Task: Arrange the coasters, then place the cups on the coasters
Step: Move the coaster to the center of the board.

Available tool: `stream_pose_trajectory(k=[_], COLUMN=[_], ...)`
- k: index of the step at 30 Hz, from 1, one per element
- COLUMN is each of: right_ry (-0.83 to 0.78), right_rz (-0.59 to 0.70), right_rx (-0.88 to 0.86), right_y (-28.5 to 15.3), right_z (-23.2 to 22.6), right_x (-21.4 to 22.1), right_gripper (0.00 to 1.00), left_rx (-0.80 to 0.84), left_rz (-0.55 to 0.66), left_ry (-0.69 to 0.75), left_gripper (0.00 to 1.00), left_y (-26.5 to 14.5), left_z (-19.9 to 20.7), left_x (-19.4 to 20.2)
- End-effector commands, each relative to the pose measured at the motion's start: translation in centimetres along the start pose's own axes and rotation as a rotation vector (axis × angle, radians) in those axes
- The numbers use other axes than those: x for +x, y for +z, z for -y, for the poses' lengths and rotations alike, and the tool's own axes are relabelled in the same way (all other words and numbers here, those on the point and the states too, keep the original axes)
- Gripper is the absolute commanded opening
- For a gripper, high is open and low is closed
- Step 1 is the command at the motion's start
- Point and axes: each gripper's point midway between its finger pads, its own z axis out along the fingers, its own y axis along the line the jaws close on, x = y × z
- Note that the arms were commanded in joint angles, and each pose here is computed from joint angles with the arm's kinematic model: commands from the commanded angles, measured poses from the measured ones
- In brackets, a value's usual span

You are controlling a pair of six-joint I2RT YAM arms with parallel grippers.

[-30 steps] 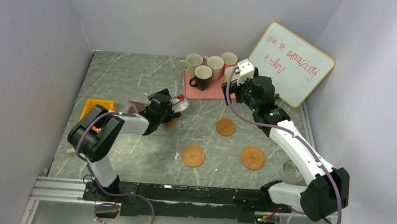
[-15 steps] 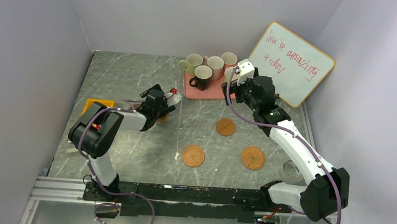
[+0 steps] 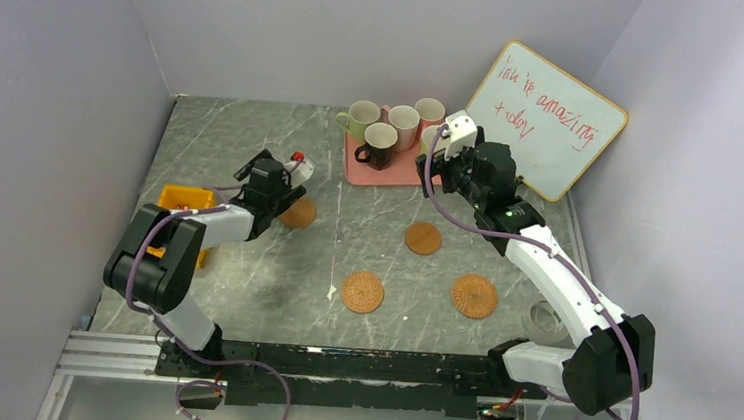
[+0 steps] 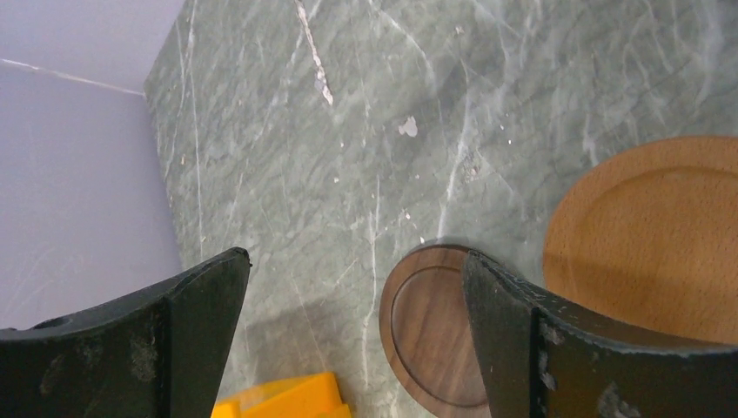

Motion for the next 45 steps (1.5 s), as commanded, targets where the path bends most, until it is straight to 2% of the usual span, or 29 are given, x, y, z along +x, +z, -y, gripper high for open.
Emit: stream_pose_trajectory(k=[1,7,11,16,22,31,45], right_ry=[0.002,0.003,0.002,0.001,0.003,0.004,0.007], right_rz=[0.062,0.060,0.062,0.064,0.070,0.068,0.069], right_rx=[0.005,0.007,0.008,0.005,0.005,0.007,0.006], right_y=[-0.2,-0.1,-0.2,-0.2,-0.3,-0.3,-0.3], right_z=[0.4,0.5,0.5,0.5,0.5,0.6,0.7], right_x=[-1.6,-1.6,-1.6,-1.7,-1.9,-1.8,-1.9], right_gripper=[1.00,0.99,0.99,0.99,0.99,0.99,0.99], left_rx=[-0.034,-0.039,0.000,-0.040,0.062,0.136,0.142], left_rz=[-0.073,-0.133,-0.085,-0.020,0.055,-0.006,-0.039], left_ry=[0.033,0.032,-0.006,-0.057,-0.066,-0.039,-0.026], left_gripper=[0.96,0.96,0.96,0.96,0.96,0.96,0.96], left_y=[0.0,0.9,0.5,-0.8,-2.2,-0.4,0.2], left_z=[-0.1,0.2,0.8,-0.9,0.4,3.0,3.7], left_x=[1.9,3.8,3.0,1.4,0.2,1.7,2.6])
